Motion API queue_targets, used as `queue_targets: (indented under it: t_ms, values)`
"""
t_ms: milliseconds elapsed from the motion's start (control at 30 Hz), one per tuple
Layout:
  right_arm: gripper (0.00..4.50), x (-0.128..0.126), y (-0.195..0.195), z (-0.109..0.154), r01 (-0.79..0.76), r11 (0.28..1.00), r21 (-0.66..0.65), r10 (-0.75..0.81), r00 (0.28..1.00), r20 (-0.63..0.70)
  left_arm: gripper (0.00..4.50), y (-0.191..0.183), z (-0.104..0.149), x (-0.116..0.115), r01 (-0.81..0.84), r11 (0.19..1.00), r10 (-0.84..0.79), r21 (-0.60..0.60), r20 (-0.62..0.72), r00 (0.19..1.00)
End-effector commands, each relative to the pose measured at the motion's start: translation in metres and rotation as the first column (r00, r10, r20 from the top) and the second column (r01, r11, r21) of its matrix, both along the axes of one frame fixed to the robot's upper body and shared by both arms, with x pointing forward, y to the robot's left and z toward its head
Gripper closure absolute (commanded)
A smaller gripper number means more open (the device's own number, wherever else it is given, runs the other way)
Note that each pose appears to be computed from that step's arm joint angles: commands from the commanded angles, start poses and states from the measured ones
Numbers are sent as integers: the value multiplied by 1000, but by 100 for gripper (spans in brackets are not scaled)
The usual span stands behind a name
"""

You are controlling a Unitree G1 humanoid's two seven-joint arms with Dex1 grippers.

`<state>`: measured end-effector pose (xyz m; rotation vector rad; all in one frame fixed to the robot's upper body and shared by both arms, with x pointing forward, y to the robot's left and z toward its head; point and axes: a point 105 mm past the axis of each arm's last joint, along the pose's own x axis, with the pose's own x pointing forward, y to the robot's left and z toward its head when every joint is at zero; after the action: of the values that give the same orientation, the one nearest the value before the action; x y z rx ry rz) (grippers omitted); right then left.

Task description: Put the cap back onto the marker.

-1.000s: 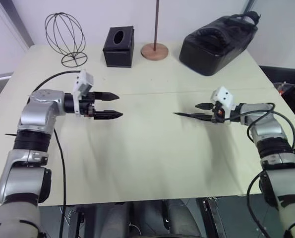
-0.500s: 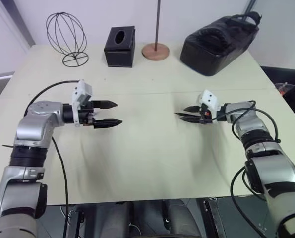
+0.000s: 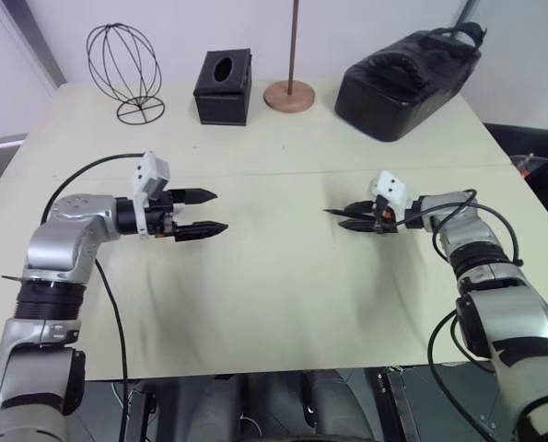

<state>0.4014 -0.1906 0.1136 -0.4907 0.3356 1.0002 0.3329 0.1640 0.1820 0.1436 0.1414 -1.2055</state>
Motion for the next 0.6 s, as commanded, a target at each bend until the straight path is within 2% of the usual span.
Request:
queue_targets:
  t_ms: [33, 100, 133, 200, 300, 467, 600]
  values:
    - [226, -1, -14, -4, 37, 998, -47, -38, 999, -24, 16, -1, 13, -1, 8, 1000, -8, -13, 56, 998]
    - [226, -2, -14, -7, 38, 998, -52, -40, 999, -34, 16, -2, 13, -1, 8, 1000, -7, -15, 57, 998]
    - [252, -2, -14, -8, 39, 998, -54, -41, 998, -37, 13, -2, 13, -1, 8, 1000, -7, -15, 58, 998]
    - [313, -3, -15, -9, 38, 998, -58, -41, 998, -45, 11, -1, 12, -1, 1, 1000, 0, -18, 58, 998]
    - [444, -4, -16, -10, 34, 998, -56, -37, 998, -55, 11, 3, 12, -2, -11, 1000, 12, -19, 55, 998]
    - [444, -4, -17, -8, 39, 998, -50, -41, 998, -51, 11, 10, 9, -2, -41, 999, 42, -16, 47, 998]
    - [444, 2, -13, 5, 48, 998, -28, -48, 999, 10, 11, 26, 3, 2, -105, 994, 104, 11, 53, 993]
